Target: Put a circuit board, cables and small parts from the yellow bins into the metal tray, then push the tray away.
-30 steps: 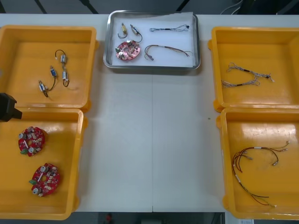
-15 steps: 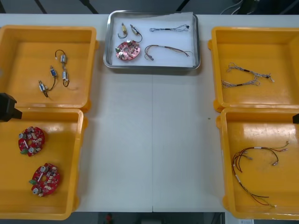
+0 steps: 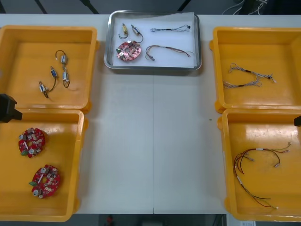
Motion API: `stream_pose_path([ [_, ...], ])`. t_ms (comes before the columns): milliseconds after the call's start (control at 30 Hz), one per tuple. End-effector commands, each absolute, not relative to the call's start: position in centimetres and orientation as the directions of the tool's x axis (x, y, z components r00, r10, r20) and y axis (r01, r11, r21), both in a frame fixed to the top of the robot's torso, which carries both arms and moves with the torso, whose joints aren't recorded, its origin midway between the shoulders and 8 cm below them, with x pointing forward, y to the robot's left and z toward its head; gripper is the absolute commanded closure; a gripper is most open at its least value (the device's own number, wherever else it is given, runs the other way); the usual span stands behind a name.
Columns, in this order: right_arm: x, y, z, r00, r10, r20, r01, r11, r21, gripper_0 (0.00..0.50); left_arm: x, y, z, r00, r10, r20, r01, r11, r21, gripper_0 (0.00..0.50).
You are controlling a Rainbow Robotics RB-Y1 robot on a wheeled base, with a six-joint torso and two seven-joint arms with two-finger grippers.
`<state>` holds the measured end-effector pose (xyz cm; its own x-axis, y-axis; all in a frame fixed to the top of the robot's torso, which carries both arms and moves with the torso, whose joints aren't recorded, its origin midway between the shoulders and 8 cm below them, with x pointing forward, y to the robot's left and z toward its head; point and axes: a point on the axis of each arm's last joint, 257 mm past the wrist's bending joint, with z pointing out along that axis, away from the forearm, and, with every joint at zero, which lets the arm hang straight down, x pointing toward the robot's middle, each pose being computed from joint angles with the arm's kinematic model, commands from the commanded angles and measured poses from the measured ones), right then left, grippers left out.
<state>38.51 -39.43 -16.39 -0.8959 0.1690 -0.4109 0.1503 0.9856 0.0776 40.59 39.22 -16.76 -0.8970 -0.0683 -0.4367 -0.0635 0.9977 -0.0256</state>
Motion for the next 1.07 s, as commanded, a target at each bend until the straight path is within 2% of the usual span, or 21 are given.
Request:
stream_pose_path([
  [33,38.38,-39.93,-16.24,-0.892,0.174,-0.416,0.157,0.985,0.073,0.000,40.21,40.52,-16.16,-0.898,-0.008,-0.440,-0.030,0.999,0.044,0.000],
  [1067,38.38,-39.93,-16.24,-0.892,0.174,-0.416,0.157,0.985,0.073,0.000,40.21,40.52,-16.16,-0.898,-0.008,-0.440,-0.030,0.999,0.044,0.000],
])
